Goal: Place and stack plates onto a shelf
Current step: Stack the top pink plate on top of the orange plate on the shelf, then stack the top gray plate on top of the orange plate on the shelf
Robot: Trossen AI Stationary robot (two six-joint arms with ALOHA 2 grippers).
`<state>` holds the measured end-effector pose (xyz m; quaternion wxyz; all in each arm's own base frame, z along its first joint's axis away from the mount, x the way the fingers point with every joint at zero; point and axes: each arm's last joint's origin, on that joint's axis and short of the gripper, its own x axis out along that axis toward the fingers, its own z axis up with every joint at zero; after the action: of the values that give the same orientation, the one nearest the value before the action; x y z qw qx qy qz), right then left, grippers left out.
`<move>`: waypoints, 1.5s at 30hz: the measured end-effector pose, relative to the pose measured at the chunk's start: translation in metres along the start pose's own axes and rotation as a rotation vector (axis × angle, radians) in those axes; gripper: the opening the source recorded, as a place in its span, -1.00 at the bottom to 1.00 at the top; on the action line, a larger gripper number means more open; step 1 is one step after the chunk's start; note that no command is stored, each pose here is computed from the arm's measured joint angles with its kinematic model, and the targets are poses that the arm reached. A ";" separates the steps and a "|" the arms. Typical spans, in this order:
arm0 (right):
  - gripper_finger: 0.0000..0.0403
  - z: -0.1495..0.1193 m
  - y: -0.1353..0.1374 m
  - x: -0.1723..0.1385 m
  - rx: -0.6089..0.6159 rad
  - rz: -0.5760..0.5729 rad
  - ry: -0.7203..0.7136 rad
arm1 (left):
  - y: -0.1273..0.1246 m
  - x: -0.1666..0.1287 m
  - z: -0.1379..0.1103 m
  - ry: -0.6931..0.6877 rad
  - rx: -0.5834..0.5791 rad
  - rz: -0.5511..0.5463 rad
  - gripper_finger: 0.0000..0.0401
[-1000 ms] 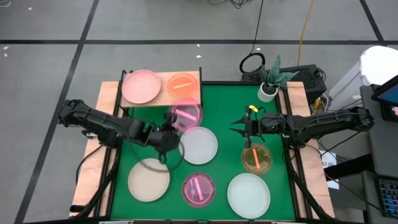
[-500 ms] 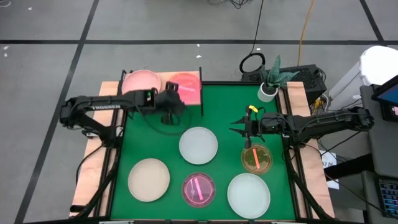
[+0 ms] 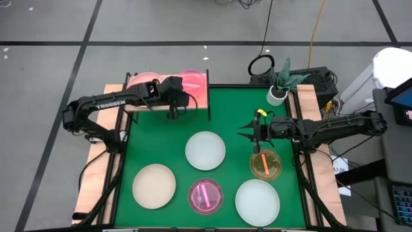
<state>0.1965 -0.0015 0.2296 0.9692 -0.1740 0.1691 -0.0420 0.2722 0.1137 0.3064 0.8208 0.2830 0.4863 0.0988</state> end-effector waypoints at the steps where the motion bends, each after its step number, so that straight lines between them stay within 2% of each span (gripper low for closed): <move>1: -0.59 0.000 0.000 0.000 0.000 0.000 0.000 | 0.000 0.001 -0.002 0.004 -0.006 -0.004 -0.99; 14: -0.59 -0.001 0.000 0.000 0.000 0.004 0.006 | 0.004 0.003 -0.001 -0.027 -0.060 0.027 -0.80; 18: -0.59 -0.001 0.000 0.000 0.000 0.004 0.006 | 0.004 0.003 0.001 -0.037 -0.077 0.032 -0.63; 24: -0.59 -0.003 0.001 0.000 0.008 0.011 0.026 | 0.005 0.003 0.001 -0.033 -0.112 0.053 -0.28; 29: -0.59 -0.004 0.001 0.000 0.013 0.017 0.042 | 0.006 0.002 0.007 -0.080 -0.232 0.085 -0.10; 33: -0.59 -0.004 0.002 0.000 0.032 0.018 0.044 | -0.003 -0.001 0.015 -0.108 -0.289 0.063 -0.08; 36: -0.59 -0.005 0.003 0.000 0.053 0.059 0.046 | -0.014 -0.005 0.024 -0.129 -0.314 0.031 -0.08; 45: -0.59 -0.018 0.012 0.017 0.064 0.126 0.141 | -0.057 -0.019 0.047 -0.175 -0.359 -0.145 -0.08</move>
<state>0.2065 0.0010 0.2043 0.9607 -0.1286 0.2459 0.0013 0.2962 0.0414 0.3064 0.9021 0.1043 0.4068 0.0995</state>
